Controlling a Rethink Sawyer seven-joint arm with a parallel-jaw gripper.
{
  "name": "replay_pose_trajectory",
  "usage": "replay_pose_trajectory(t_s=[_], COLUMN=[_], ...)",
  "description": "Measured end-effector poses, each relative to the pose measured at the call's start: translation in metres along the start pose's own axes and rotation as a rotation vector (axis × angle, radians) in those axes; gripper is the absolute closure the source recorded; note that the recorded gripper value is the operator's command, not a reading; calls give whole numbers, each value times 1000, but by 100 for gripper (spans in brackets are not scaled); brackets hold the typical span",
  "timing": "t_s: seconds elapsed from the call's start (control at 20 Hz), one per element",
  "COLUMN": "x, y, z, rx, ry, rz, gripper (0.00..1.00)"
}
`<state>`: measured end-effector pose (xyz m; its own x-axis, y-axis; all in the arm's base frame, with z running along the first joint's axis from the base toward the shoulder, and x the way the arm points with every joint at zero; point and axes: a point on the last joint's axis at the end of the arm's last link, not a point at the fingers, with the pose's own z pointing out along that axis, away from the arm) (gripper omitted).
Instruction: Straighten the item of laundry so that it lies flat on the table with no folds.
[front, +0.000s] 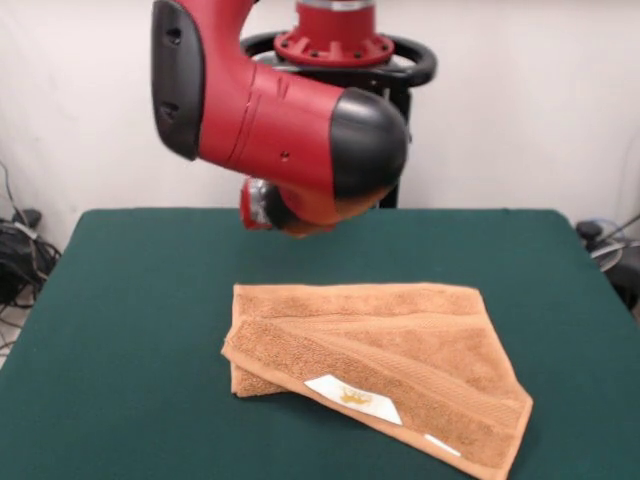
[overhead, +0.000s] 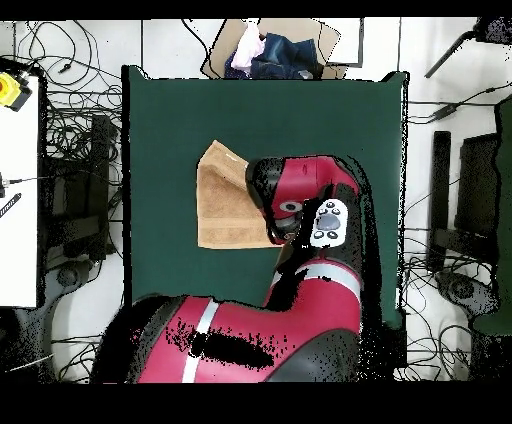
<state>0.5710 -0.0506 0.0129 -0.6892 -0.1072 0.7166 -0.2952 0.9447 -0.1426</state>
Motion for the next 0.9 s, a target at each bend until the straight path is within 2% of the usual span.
replay_pose_trajectory(t_s=[0.05, 0.4, 0.65, 0.85, 0.9], x=[1, -1, -5, -16, -23], y=[9, 29, 30, 28, 26], z=[-8, -30, -32, -28, -24], rx=[-11, -45, -75, -83, -83], ry=[-9, -42, -60, -111, -145], rz=[-2, -2, 8, 19, 24], gripper=[100, 100, 100, 100, 100])
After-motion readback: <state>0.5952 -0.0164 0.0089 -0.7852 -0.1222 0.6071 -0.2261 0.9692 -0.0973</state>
